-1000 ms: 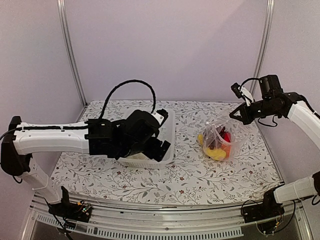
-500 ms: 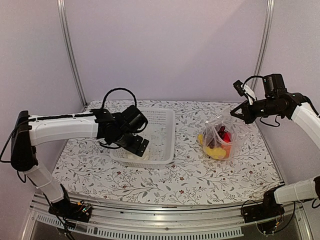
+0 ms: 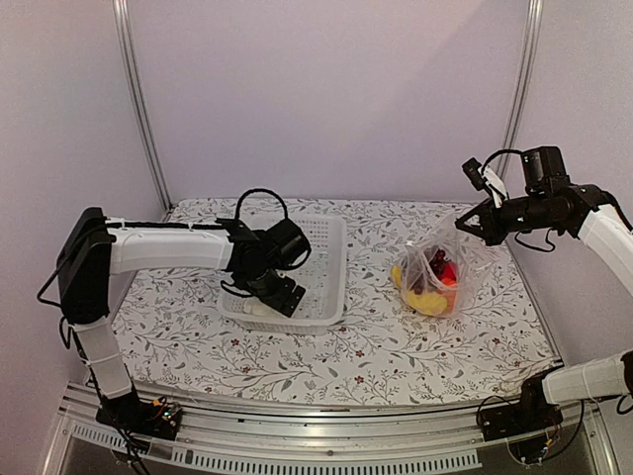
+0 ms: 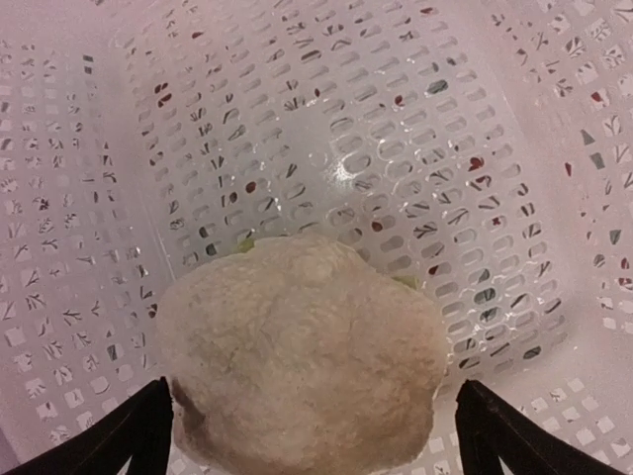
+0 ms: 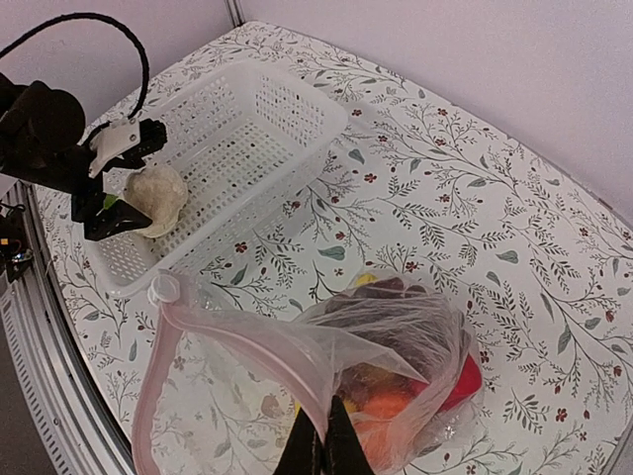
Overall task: Place the food in the zip-top bag and seal the zipper
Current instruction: Pick up the fake vegetable from the bin, then place the fake vegetable in the zipper food storage bag.
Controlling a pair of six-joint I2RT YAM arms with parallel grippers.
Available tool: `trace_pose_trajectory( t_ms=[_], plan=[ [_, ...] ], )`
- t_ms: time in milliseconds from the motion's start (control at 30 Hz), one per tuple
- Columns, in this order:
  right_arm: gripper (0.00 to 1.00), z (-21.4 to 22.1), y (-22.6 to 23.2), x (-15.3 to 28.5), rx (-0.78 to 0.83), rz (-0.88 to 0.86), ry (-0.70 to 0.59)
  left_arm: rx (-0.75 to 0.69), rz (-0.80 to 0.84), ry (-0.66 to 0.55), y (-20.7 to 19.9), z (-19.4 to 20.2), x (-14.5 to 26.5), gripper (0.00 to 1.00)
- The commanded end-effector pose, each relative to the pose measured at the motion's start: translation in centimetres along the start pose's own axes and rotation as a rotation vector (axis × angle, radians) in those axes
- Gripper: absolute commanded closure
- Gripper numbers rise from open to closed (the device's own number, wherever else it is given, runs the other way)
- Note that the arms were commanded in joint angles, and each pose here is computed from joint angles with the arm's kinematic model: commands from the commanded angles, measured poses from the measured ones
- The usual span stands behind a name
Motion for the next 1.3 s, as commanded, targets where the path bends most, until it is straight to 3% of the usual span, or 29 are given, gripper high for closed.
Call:
trace_pose_trajectory(
  t_ms=[0, 200, 500, 667, 1000, 1267],
  plan=[
    [1.00, 0.2, 0.5, 0.3, 0.007, -0.028, -0.005, -0.037, -0.051, 0.062, 0.3, -0.1, -1.5, 0.00],
    [1.00, 0.3, 0.5, 0.3, 0.008, -0.030, -0.002, -0.064, -0.106, 0.082, 0.4, -0.2, -2.9, 0.02],
    [1.00, 0.4, 0.5, 0.3, 0.008, -0.029, 0.000, -0.036, -0.019, 0.023, 0.2, -1.8, -1.8, 0.33],
    [1.00, 0.2, 0.5, 0.4, 0.009, -0.027, -0.002, -0.025, 0.019, -0.064, 0.4, -3.6, 0.5, 0.39],
    [1.00, 0.3, 0.9, 1.0, 0.019, -0.031, 0.023, 0.004, 0.116, -0.415, 0.8, -8.5, 10.4, 0.43],
    [1.00, 0.2, 2.4, 1.8, 0.048, -0.062, 0.041, -0.127, 0.235, -0.814, -3.7, -11.1, 21.7, 0.44]
  ],
)
Point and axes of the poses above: each gripper's point midway between its finger pads, its own x axis back along the fingers, its own y axis along the line the jaws close on, z = x × y, the point moved 5 cm from there along x, back along the fingers, and after that the axes turned 9 degrees about -x, right-handed, at the moved point
